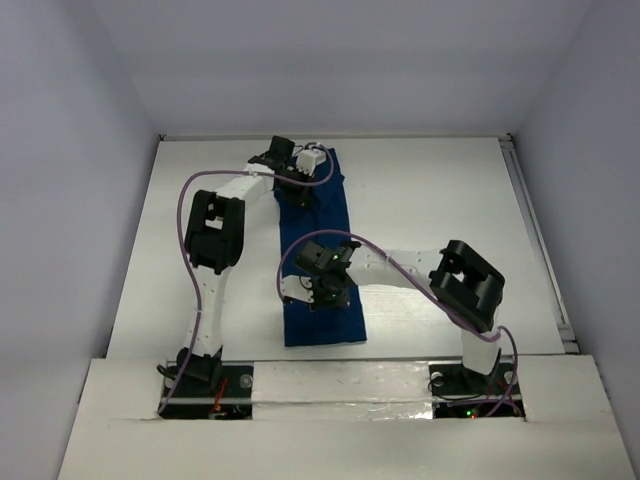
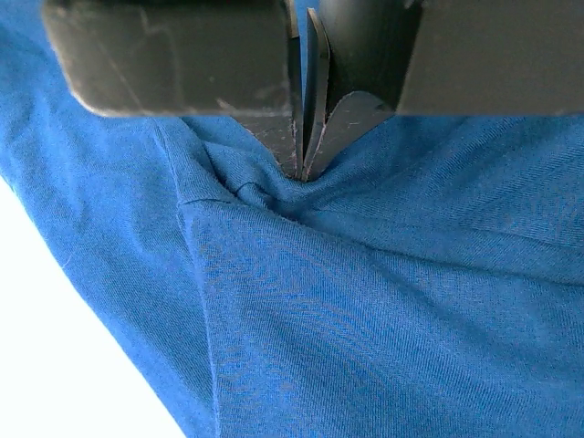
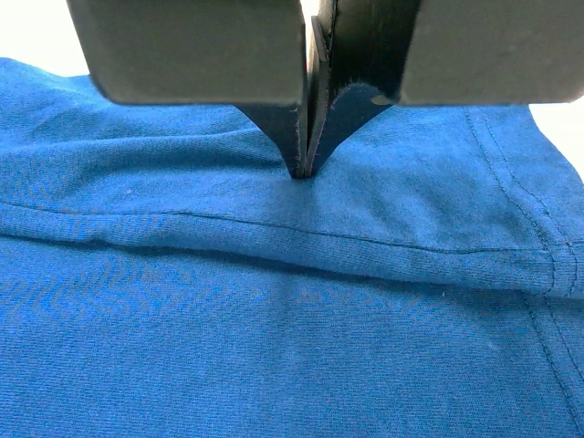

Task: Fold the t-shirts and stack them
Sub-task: Rotate the tshirt 90 degrees, then grab the bottom of the folded rectangular tshirt with right arm, then fold the folded rectangular tshirt in 1/3 of the way

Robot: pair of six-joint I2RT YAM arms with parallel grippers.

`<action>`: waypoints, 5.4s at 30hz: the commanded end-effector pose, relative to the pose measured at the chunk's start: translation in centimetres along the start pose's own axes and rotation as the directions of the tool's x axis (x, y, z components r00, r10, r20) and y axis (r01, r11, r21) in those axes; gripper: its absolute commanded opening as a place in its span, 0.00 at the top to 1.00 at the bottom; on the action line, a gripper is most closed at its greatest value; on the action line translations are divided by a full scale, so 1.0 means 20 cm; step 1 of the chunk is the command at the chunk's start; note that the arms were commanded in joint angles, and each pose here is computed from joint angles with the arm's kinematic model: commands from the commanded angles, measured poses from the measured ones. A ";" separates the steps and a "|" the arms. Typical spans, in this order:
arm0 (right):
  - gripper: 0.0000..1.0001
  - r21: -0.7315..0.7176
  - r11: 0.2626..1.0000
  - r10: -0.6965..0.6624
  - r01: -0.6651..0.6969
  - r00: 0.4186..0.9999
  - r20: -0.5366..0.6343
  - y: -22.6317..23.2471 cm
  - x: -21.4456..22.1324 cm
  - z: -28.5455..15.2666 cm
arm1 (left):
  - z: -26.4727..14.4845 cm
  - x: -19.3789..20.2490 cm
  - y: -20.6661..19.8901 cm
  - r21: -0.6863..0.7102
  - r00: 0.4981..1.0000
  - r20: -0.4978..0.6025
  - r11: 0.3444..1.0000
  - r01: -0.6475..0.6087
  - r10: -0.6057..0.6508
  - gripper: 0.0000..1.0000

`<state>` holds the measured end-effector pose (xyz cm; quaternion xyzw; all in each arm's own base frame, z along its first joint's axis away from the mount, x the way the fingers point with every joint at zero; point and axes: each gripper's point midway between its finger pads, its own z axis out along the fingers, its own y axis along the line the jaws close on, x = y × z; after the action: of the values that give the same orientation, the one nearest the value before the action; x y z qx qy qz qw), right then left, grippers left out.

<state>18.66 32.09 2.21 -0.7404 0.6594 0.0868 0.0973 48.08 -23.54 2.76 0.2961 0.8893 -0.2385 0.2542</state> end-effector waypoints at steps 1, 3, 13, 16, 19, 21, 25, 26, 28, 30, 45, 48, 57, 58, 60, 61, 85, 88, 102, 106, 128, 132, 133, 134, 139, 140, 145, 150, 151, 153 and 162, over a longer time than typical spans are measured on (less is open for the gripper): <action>1.00 0.005 1.000 -0.018 0.018 1.000 0.022 -0.03 -0.05 -0.01 | 0.04 0.17 0.10 -0.060 0.993 -0.114 0.998 0.030 -0.037 1.00; 1.00 0.004 1.000 -0.017 0.017 0.999 0.034 -0.02 -0.05 -0.04 | 0.02 0.21 0.07 -0.039 0.991 -0.133 0.999 0.024 -0.029 1.00; 0.75 0.159 0.987 -0.002 -0.028 0.982 0.188 -0.11 -0.19 -0.32 | -0.27 0.06 -0.07 -0.021 0.999 0.007 0.998 -0.052 0.052 1.00; 0.43 0.206 0.978 -0.014 -0.041 0.966 0.259 -0.12 -0.24 -0.44 | -0.40 -0.04 -0.12 -0.012 0.994 0.074 0.997 -0.080 0.081 0.96; 0.39 0.210 0.977 -0.029 -0.038 0.951 0.307 -0.09 -0.25 -0.51 | -0.54 -0.13 -0.16 -0.033 0.981 0.151 0.993 -0.116 0.120 0.95; 0.49 0.194 0.981 -0.037 -0.024 0.951 0.307 -0.05 -0.25 -0.51 | -0.68 -0.19 -0.17 -0.041 0.967 0.217 0.991 -0.128 0.134 0.93; 0.49 0.142 0.989 -0.063 0.029 0.969 0.240 0.10 -0.23 -0.42 | -0.94 -0.25 -0.13 -0.078 0.935 0.327 0.990 -0.116 0.135 0.87; 0.48 0.131 0.990 -0.085 0.054 0.967 0.239 0.15 -0.24 -0.41 | -0.97 -0.20 -0.10 -0.091 0.935 0.328 0.989 -0.112 0.136 0.87; 0.47 0.095 0.994 -0.082 0.062 0.970 0.230 0.21 -0.22 -0.39 | -1.07 -0.19 -0.11 -0.134 0.922 0.352 0.983 -0.124 0.164 0.86; 0.46 0.062 0.995 -0.089 0.077 0.969 0.229 0.28 -0.23 -0.38 | -1.09 -0.08 -0.07 -0.163 0.926 0.342 0.981 -0.107 0.158 0.86; 0.44 -0.041 0.990 -0.129 0.135 0.984 0.119 0.52 -0.26 -0.06 | -1.43 0.06 0.00 -0.304 0.864 0.476 0.953 -0.012 0.163 0.96; 0.44 -0.075 0.986 -0.139 0.147 0.986 0.097 0.57 -0.25 0.00 | -1.42 0.06 0.01 -0.297 0.866 0.476 0.955 -0.009 0.157 0.96; 0.44 -0.006 0.993 -0.118 0.119 0.988 0.100 0.51 -0.31 0.01 | -1.41 0.06 0.01 -0.308 0.859 0.483 0.951 -0.017 0.171 0.99; 0.46 0.000 0.992 -0.124 0.125 0.985 0.119 0.51 -0.32 -0.03 | -1.41 0.06 0.01 -0.308 0.857 0.486 0.951 -0.018 0.173 0.99; 0.46 0.004 0.992 -0.129 0.129 0.982 0.138 0.51 -0.33 -0.06 | -1.42 0.04 0.00 -0.306 0.853 0.490 0.952 -0.023 0.178 1.00; 0.47 0.007 0.991 -0.132 0.133 0.980 0.145 0.51 -0.34 -0.08 | -1.42 0.04 0.00 -0.304 0.853 0.491 0.952 -0.024 0.178 1.00; 0.47 -0.029 0.987 -0.154 0.158 0.981 0.119 0.53 -0.32 0.00 | -1.41 0.05 0.00 -0.280 0.857 0.489 0.960 -0.023 0.163 1.00; 0.47 -0.028 0.988 -0.147 0.151 0.983 0.106 0.52 -0.32 0.03 | -1.41 0.06 0.00 -0.275 0.857 0.490 0.961 -0.025 0.162 1.00; 0.51 0.074 0.991 -0.117 0.110 0.988 0.098 0.33 -0.34 0.01 | -1.43 0.04 -0.03 -0.267 0.848 0.501 0.963 -0.040 0.174 1.00; 0.53 0.058 0.993 -0.106 0.101 0.990 0.090 0.32 -0.32 0.03 | -1.43 0.04 -0.03 -0.263 0.847 0.502 0.964 -0.041 0.173 1.00; 0.72 -0.114 0.990 -0.085 0.079 0.996 -0.042 0.46 -0.18 0.21 | -1.41 0.05 -0.06 -0.231 0.849 0.497 0.971 -0.068 0.178 1.00; 0.82 -0.111 0.991 -0.082 0.076 0.996 -0.044 0.45 -0.19 0.22 | -1.41 0.04 -0.06 -0.228 0.849 0.498 0.971 -0.071 0.179 1.00; 0.88 -0.111 0.991 -0.082 0.077 0.996 -0.039 0.45 -0.19 0.21 | -1.41 0.04 -0.07 -0.228 0.848 0.499 0.971 -0.073 0.181 1.00; 0.92 -0.110 0.991 -0.082 0.077 0.996 -0.037 0.45 -0.19 0.21 | -1.41 0.04 -0.07 -0.226 0.849 0.497 0.971 -0.074 0.180 1.00; 1.00 -0.056 0.993 -0.100 0.100 0.995 -0.006 0.41 -0.22 0.13 | -1.42 0.03 -0.07 -0.225 0.848 0.498 0.971 -0.075 0.181 1.00; 1.00 -0.036 0.994 -0.104 0.105 0.994 0.018 0.40 -0.25 0.08 | -1.42 0.03 -0.06 -0.226 0.848 0.498 0.971 -0.076 0.183 1.00; 1.00 0.076 0.991 -0.113 0.108 0.992 0.063 0.30 -0.31 -0.09 | -1.39 0.04 -0.04 -0.222 0.856 0.486 0.972 -0.072 0.174 1.00; 1.00 0.192 0.981 -0.065 0.043 0.992 0.110 0.06 -0.33 -0.27 | -1.38 0.04 -0.04 -0.211 0.857 0.487 0.975 -0.071 0.168 1.00; 1.00 0.210 0.978 -0.044 0.018 0.992 0.117 0.00 -0.31 -0.30 | -1.37 0.04 -0.04 -0.204 0.858 0.486 0.976 -0.072 0.165 1.00; 1.00 0.244 0.970 -0.042 0.006 0.989 0.142 -0.07 -0.34 -0.37 | -1.36 0.04 -0.05 -0.187 0.859 0.485 0.979 -0.079 0.162 1.00; 1.00 0.328 0.944 -0.031 -0.030 0.983 0.179 -0.41 -0.37 -0.52 | -1.34 0.03 -0.03 -0.177 0.866 0.476 0.981 -0.078 0.154 1.00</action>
<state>24.12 36.64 12.48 -0.6977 0.6672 0.0492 0.2562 38.59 -8.01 20.18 0.2407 0.8156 -0.2191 0.4783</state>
